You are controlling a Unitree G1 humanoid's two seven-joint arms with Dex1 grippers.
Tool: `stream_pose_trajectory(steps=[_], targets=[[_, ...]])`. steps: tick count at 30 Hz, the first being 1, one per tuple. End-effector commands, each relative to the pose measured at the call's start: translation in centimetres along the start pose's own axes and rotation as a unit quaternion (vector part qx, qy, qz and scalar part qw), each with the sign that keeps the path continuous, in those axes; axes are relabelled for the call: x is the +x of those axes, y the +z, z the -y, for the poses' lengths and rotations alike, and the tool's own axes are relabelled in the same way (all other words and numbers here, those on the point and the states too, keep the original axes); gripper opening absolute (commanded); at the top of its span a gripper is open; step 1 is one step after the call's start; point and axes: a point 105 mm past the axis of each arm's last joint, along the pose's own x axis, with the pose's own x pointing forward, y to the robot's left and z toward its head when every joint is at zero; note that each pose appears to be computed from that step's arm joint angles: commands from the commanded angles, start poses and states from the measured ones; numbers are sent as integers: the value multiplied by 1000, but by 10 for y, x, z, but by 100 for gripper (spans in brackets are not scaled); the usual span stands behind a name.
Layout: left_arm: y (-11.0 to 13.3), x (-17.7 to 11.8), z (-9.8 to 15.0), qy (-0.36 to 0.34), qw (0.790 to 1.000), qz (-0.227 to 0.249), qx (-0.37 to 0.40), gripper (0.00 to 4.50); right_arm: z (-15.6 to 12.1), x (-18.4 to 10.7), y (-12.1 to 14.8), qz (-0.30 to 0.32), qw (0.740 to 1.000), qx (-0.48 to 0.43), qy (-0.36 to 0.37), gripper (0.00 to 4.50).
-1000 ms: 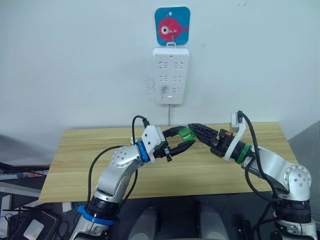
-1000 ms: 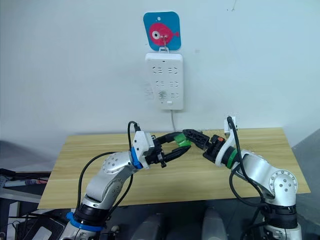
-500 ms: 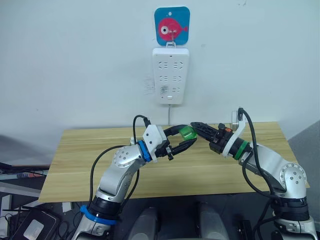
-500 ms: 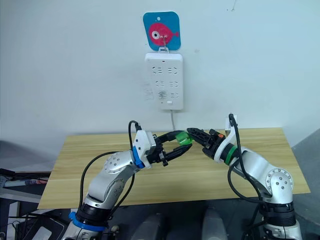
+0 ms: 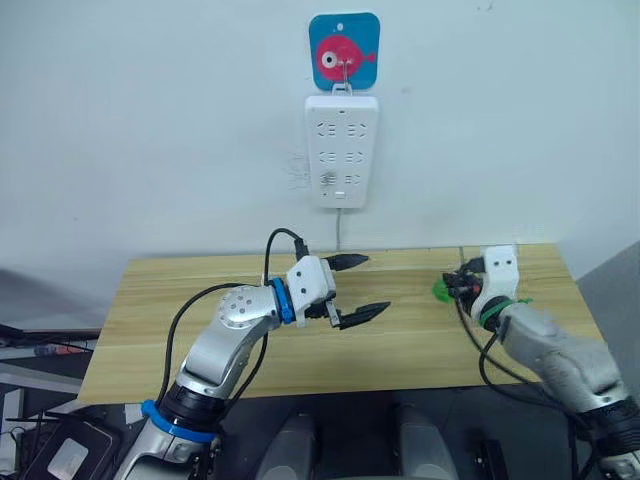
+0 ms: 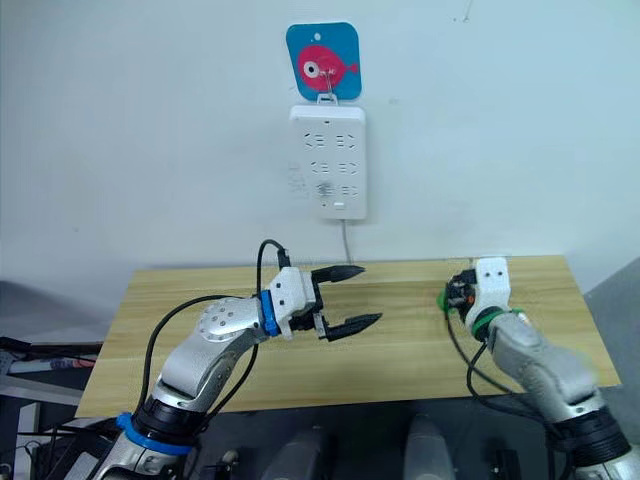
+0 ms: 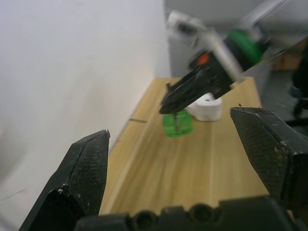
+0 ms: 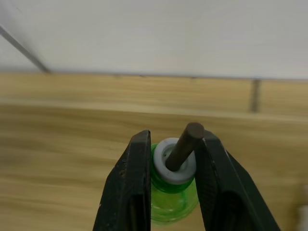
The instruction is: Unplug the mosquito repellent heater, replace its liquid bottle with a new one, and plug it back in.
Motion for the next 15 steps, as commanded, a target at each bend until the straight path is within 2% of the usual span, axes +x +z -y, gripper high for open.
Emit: stream_pose_trajectory(steps=[1,4,11,15], targets=[[9,5,3,-9,1000,12,25,450,5,15,-4,47,995,-80,-33,82],[10,6,0,-4,999,12,29,450,11,28,-15,53,993,-90,-57,82],[8,-1,-2,-3,1000,5,26,450,23,38,-22,64,993,-68,-74,82],[6,-2,-1,-1,1000,2,23,450,19,34,-15,87,993,-57,-57,221]])
